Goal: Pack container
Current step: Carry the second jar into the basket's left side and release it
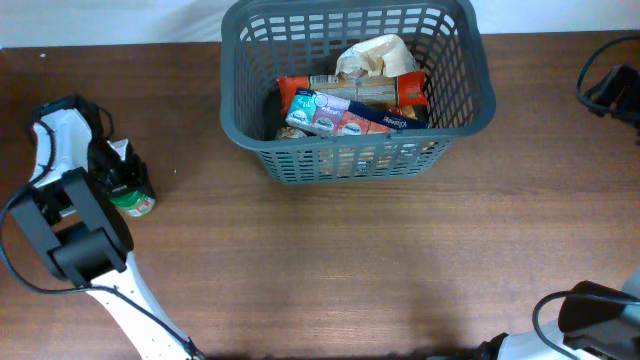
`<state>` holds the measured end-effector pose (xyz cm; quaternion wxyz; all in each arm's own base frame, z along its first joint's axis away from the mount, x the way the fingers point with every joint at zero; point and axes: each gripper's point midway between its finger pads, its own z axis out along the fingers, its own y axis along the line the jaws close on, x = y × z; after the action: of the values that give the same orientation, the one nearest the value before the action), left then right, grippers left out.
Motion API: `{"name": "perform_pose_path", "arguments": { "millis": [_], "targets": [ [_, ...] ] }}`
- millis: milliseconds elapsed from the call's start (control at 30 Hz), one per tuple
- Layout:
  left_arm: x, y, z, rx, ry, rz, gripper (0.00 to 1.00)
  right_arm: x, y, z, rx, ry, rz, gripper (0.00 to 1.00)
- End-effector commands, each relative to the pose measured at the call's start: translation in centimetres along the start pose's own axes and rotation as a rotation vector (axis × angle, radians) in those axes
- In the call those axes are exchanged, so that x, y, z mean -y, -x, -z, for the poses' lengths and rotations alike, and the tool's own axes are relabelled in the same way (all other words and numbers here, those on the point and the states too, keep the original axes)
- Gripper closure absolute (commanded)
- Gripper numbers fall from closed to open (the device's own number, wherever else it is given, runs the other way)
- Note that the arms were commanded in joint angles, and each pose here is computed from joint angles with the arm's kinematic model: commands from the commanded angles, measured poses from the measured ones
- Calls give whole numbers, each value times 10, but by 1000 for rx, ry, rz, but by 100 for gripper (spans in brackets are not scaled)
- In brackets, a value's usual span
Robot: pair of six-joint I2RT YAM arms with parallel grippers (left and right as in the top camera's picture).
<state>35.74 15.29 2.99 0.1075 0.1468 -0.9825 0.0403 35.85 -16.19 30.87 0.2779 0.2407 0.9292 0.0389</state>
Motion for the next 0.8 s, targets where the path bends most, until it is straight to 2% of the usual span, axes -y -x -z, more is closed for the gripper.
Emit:
{"name": "perform_pose_path", "arguments": {
  "millis": [0, 67, 200, 333, 367, 400, 500, 633, 700, 767],
  "targets": [
    [18, 25, 66, 183, -67, -88, 98, -2, -1, 0, 0, 12, 2, 1],
    [26, 32, 105, 281, -58, -130, 98, -2, -1, 0, 0, 12, 2, 1],
    [63, 36, 209, 576, -67, -284, 98, -2, -1, 0, 0, 12, 2, 1],
    [128, 11, 320, 934, -77, -573, 98, -2, -1, 0, 0, 12, 2, 1],
    [162, -11, 359, 1066, -56, -715, 98, -2, -1, 0, 0, 12, 2, 1],
    [180, -23, 372, 1118, -40, -789, 98, -2, -1, 0, 0, 12, 2, 1],
    [238, -58, 392, 1211, -11, -1025, 98, -2, -1, 0, 0, 12, 2, 1],
    [315, -94, 375, 1217, 47, -1394, 98, -2, -1, 0, 0, 12, 2, 1],
    [338, -97, 358, 1178, 117, -1491, 98, -2, -1, 0, 0, 12, 2, 2],
    [352, -86, 336, 1106, 222, -1518, 98, -2, -1, 0, 0, 12, 2, 1]
  ]
}}
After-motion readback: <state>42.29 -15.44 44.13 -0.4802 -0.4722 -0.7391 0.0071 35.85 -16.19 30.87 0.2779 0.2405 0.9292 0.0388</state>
